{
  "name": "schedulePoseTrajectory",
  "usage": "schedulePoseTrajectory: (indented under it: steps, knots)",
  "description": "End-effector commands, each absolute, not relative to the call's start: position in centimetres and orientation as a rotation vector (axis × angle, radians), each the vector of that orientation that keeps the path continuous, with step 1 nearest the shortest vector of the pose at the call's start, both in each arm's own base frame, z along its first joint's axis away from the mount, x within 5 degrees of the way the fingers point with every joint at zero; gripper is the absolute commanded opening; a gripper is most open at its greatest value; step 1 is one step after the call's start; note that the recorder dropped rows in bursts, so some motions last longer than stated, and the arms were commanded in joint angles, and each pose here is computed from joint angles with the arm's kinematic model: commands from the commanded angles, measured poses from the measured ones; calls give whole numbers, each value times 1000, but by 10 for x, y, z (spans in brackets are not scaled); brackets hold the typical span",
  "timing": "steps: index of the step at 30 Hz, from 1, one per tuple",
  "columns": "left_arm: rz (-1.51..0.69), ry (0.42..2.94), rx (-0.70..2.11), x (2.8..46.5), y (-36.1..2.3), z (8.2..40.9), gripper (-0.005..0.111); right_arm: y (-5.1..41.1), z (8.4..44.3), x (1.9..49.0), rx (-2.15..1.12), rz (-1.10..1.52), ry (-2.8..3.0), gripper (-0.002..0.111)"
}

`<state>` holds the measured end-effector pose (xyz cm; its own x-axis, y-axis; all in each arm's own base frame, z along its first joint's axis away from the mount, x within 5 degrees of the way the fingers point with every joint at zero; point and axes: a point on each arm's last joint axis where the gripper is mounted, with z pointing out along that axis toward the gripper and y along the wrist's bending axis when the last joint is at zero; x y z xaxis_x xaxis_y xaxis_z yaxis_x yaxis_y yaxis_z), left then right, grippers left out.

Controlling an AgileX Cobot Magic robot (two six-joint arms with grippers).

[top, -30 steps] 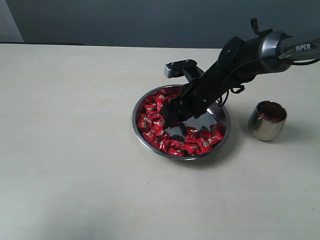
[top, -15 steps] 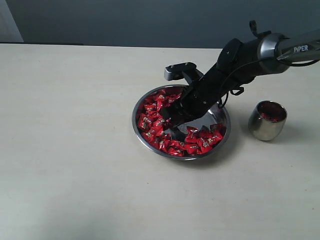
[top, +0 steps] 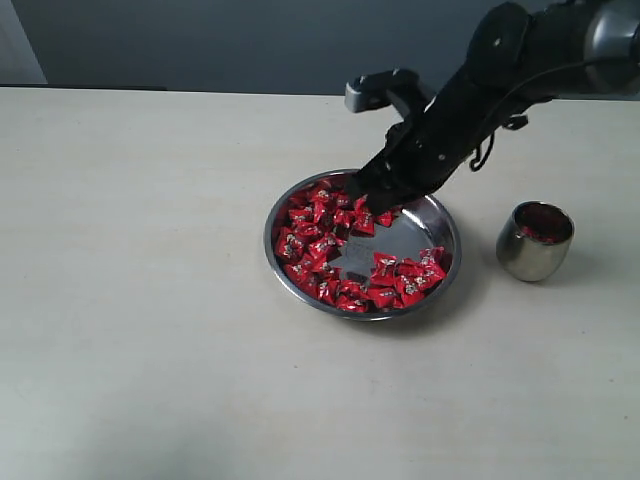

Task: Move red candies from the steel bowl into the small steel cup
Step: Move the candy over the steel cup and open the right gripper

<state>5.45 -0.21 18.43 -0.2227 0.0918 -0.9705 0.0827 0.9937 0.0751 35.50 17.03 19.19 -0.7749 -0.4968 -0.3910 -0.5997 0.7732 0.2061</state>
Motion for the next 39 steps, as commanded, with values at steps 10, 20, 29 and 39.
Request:
schedulePoseTrajectory:
  steps: [10,20,29,39]
  knots:
    - [0,1787,125,54,-2,185,0,67,282,330,-472,257,2741,-1]
    - [0,1787,125,54,-2,185,0,48,248,317,-368,212,2858,-1]
    - [0,1787,125,54,-2,185,0,37,223,322,-265,31,2888,-1]
    - [0,1787,125,54,-2,185,0,35,218,328,-233,-6,2870,-1]
